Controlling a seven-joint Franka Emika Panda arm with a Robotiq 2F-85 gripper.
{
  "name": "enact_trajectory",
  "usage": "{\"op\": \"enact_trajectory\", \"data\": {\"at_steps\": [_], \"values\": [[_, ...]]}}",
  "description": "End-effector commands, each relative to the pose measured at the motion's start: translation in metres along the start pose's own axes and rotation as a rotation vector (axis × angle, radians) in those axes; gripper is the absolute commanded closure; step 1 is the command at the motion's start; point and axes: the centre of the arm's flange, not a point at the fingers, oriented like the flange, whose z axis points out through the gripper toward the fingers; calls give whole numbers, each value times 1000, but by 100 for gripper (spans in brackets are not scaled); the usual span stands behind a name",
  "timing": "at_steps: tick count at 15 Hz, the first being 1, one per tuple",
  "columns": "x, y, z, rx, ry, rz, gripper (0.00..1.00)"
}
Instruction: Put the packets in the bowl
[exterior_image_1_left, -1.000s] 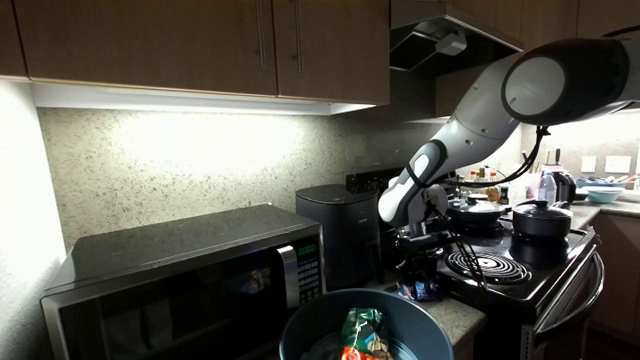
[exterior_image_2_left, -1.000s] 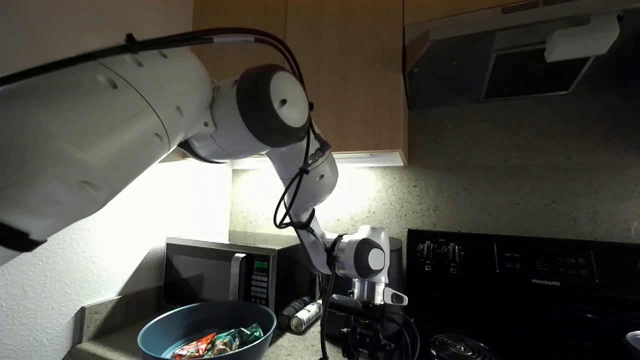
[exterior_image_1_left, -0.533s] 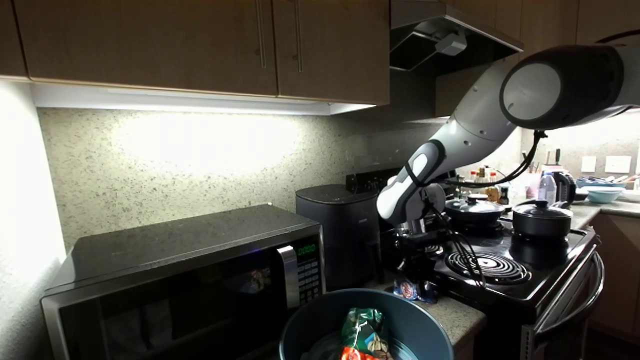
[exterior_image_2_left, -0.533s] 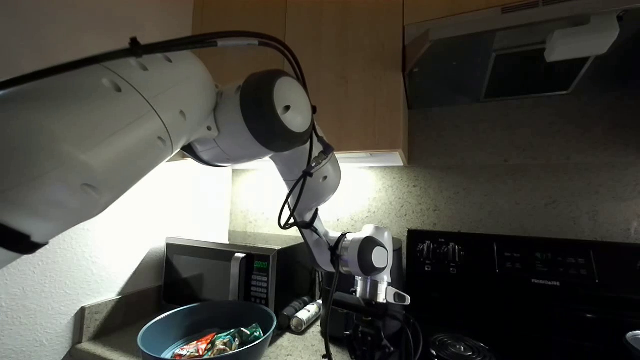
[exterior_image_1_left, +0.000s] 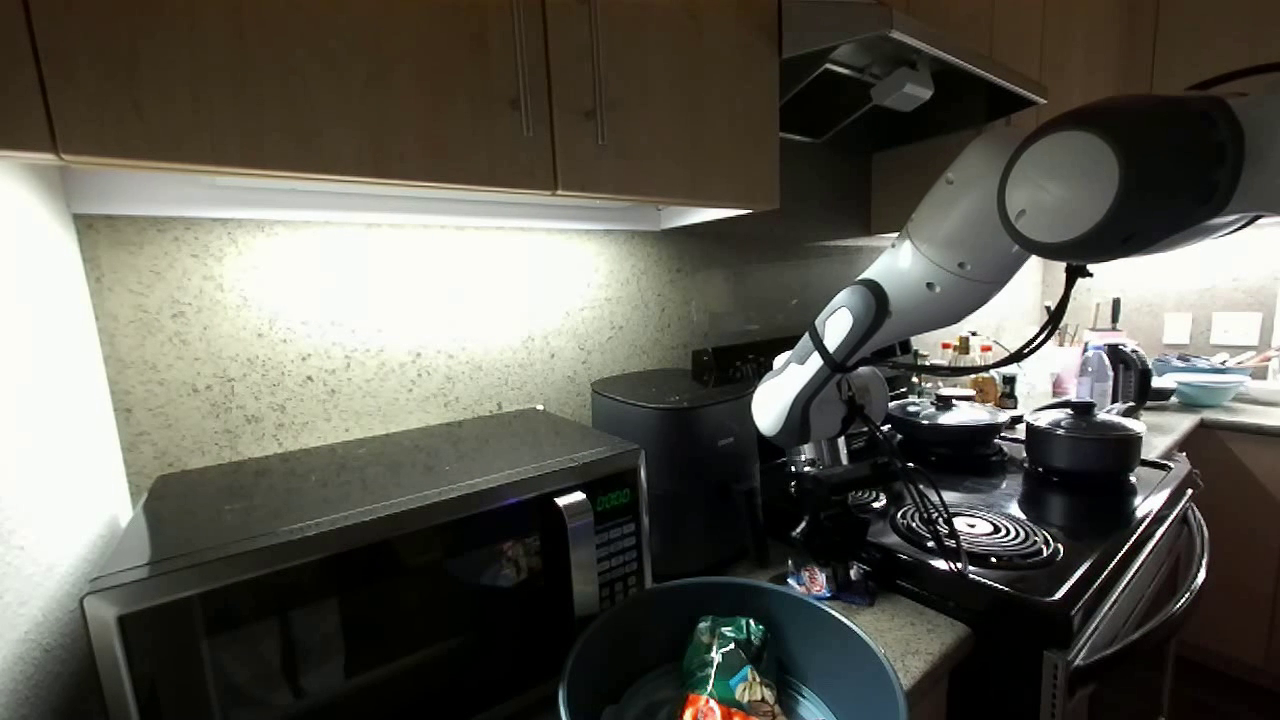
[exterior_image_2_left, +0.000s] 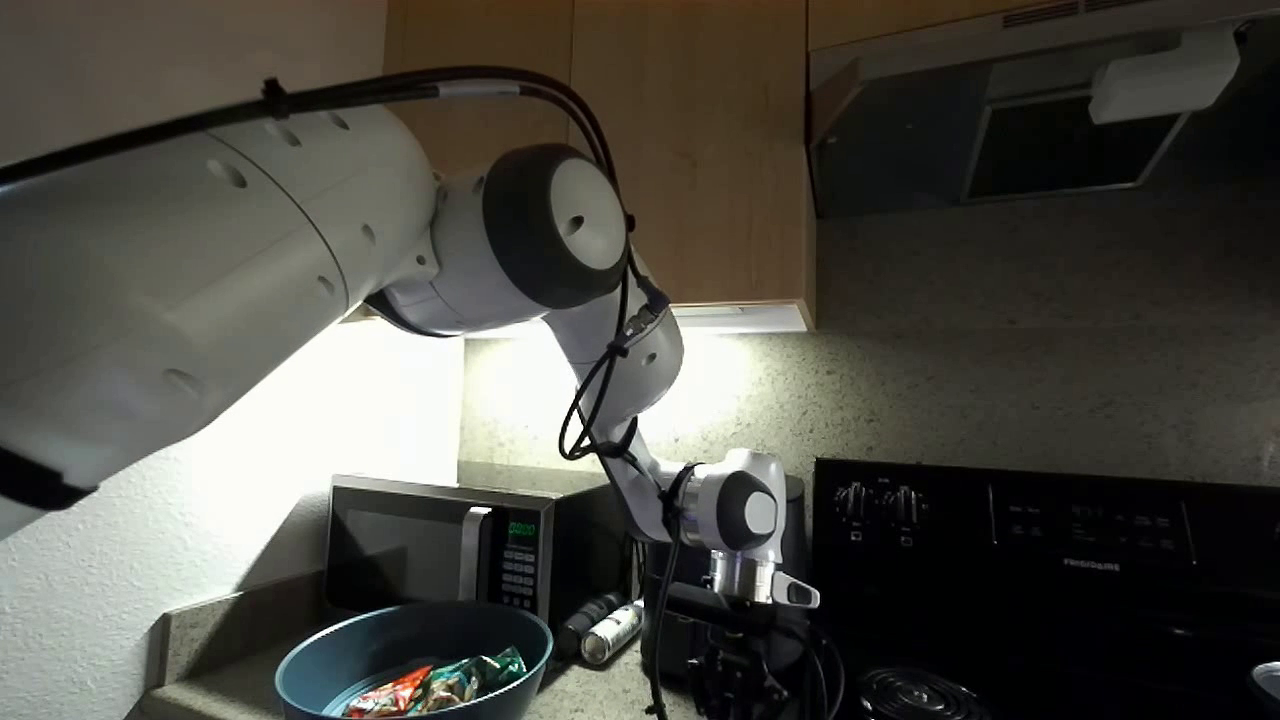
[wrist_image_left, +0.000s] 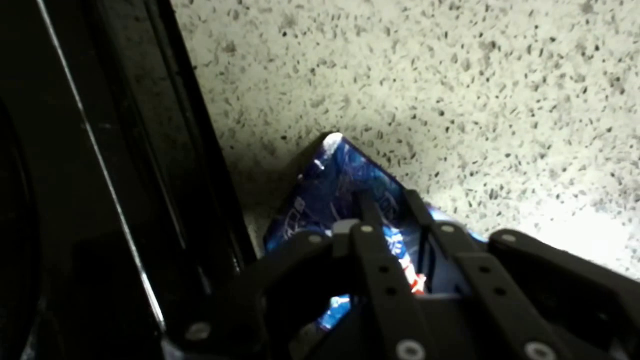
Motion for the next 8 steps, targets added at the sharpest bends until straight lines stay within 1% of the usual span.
{"op": "enact_trajectory", "data": {"at_steps": [1, 6, 7, 8], "values": [[2, -1, 0, 7, 1, 2, 49], [16, 1, 15, 5, -30, 15, 16], [17, 1, 17, 4, -35, 12, 22], [18, 1, 18, 4, -42, 9, 55]]}}
